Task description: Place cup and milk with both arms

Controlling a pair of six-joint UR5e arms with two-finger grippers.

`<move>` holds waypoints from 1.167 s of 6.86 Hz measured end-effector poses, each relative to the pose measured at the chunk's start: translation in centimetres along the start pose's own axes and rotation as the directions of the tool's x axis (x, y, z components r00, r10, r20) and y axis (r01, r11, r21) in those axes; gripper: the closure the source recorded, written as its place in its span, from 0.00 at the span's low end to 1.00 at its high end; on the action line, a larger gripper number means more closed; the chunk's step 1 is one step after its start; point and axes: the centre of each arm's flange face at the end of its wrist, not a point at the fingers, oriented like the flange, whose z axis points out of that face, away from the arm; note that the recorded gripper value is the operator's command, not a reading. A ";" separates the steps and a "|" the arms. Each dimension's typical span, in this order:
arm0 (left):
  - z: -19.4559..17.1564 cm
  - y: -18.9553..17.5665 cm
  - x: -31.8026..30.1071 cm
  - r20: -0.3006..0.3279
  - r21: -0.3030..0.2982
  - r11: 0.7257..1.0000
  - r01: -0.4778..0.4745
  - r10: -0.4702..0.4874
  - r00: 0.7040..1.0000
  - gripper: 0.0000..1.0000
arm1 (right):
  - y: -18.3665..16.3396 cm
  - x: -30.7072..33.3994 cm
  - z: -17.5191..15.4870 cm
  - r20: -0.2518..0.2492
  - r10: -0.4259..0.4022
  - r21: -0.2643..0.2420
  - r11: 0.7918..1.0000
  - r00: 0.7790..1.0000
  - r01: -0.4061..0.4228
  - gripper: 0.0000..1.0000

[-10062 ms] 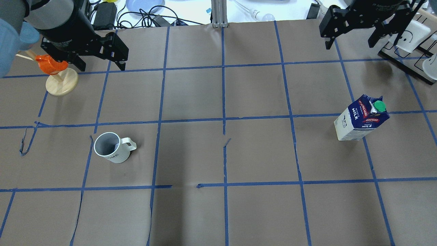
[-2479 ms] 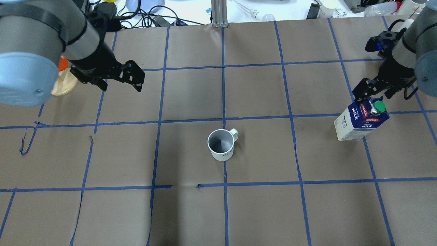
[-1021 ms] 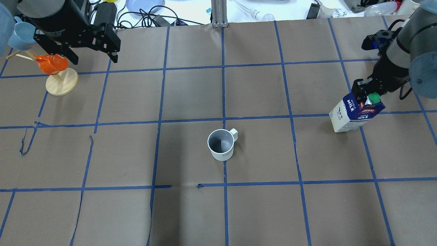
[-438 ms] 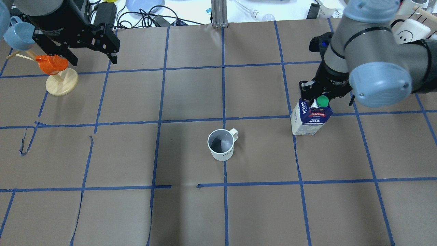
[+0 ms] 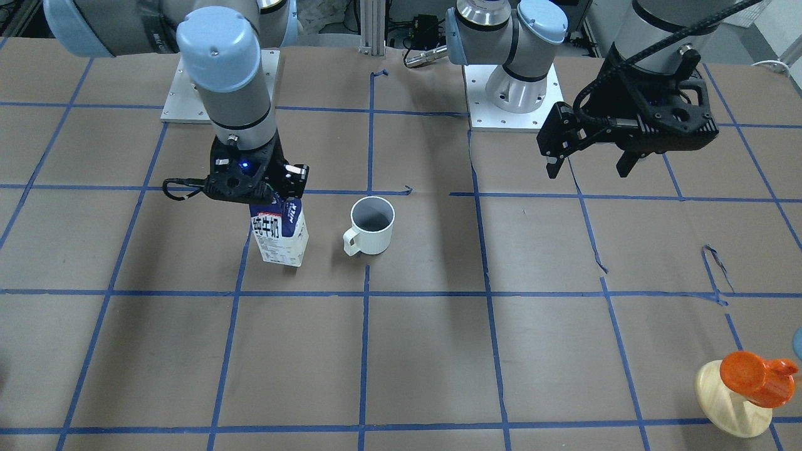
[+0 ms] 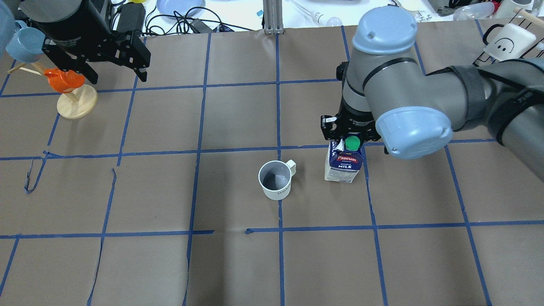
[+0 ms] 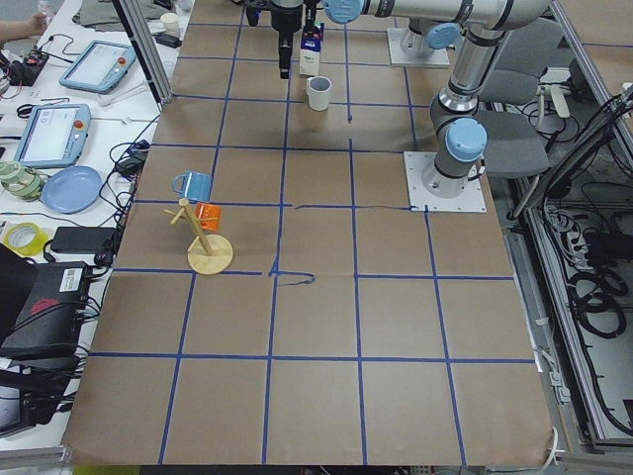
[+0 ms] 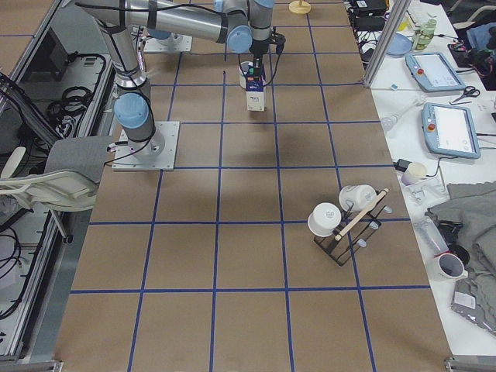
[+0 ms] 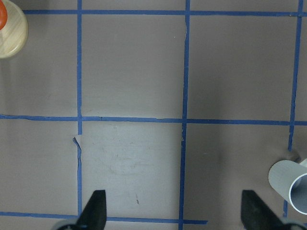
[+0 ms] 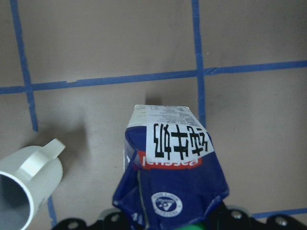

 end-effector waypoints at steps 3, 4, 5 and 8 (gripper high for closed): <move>-0.1 0.1 0.0 0.000 -0.001 1.000 0.000 0.000 1.000 0.00 | 2.4 -3.9 0.6 0.017 0.044 -0.012 0.999 0.999 -0.044 0.50; -0.1 0.1 0.0 0.000 0.000 1.000 0.000 0.000 1.000 0.00 | 2.6 -4.1 0.8 0.016 0.025 -0.016 1.000 1.000 -0.025 0.50; -0.1 0.1 0.0 0.000 0.000 1.000 0.000 0.000 1.000 0.00 | 2.7 -4.2 0.9 0.013 -0.006 -0.021 1.000 1.000 0.006 0.49; -0.1 0.1 0.0 0.000 0.000 1.000 0.000 0.000 1.000 0.00 | 3.0 -4.2 1.2 0.007 -0.080 -0.032 0.996 0.997 0.081 0.44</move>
